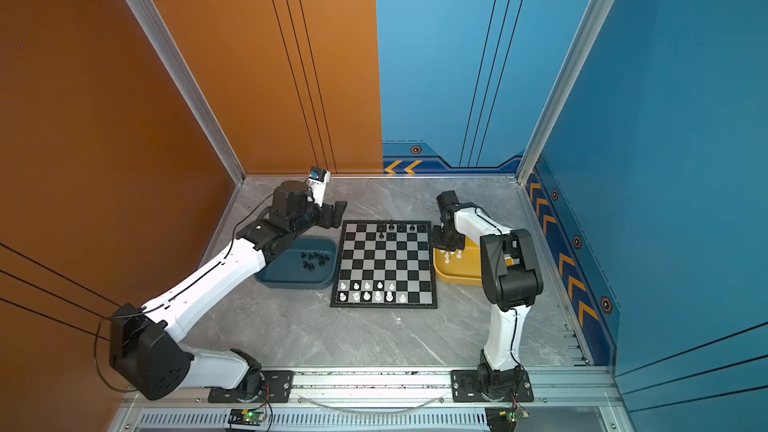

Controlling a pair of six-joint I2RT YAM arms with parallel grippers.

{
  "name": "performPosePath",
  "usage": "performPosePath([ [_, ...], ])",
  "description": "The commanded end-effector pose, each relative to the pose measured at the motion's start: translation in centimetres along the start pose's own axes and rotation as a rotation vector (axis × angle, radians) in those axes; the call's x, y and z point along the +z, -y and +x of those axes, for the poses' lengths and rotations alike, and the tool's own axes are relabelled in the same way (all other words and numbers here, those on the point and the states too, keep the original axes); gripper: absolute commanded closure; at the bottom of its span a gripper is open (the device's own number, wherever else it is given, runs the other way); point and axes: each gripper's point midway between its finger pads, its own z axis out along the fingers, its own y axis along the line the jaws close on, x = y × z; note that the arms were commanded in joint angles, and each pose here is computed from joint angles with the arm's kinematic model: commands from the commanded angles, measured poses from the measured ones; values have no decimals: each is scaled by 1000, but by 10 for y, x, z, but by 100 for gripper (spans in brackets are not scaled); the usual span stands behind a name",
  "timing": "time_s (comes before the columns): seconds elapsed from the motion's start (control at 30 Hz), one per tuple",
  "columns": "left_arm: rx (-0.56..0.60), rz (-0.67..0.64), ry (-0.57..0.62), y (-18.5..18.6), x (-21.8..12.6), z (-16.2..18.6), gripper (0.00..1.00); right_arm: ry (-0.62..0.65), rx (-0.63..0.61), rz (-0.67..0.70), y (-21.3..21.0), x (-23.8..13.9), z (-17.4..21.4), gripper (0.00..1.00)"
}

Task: Set up the chess pieces on the board
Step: 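Lower the right gripper into the yellow tray and grasp a white pawn, then carry the white pawn with the right gripper over the board's nearest rows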

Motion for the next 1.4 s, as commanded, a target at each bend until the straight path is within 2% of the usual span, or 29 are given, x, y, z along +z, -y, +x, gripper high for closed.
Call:
performPosePath([
  [0.0, 13, -8, 47, 1, -14, -19, 11, 10, 1, -21, -4, 0, -8, 84],
  [0.47, 23, -7, 23, 2, -18, -13, 11, 19, -8, -1, -2, -14, -6, 95],
  [0.67, 23, -6, 29, 2, -19, -13, 11, 44, -30, 39, 1, -39, -3, 100],
  [0.83, 24, -8, 34, 1, -22, -11, 11, 60, -60, 58, -1, -63, 2, 100],
  [1.1, 27, -17, 34, -2, -30, -4, 11, 67, -136, 130, -4, -109, 30, 100],
  [1.37, 22, -16, 62, -2, -35, -4, 10, 102, -241, 91, -44, -143, 66, 100],
])
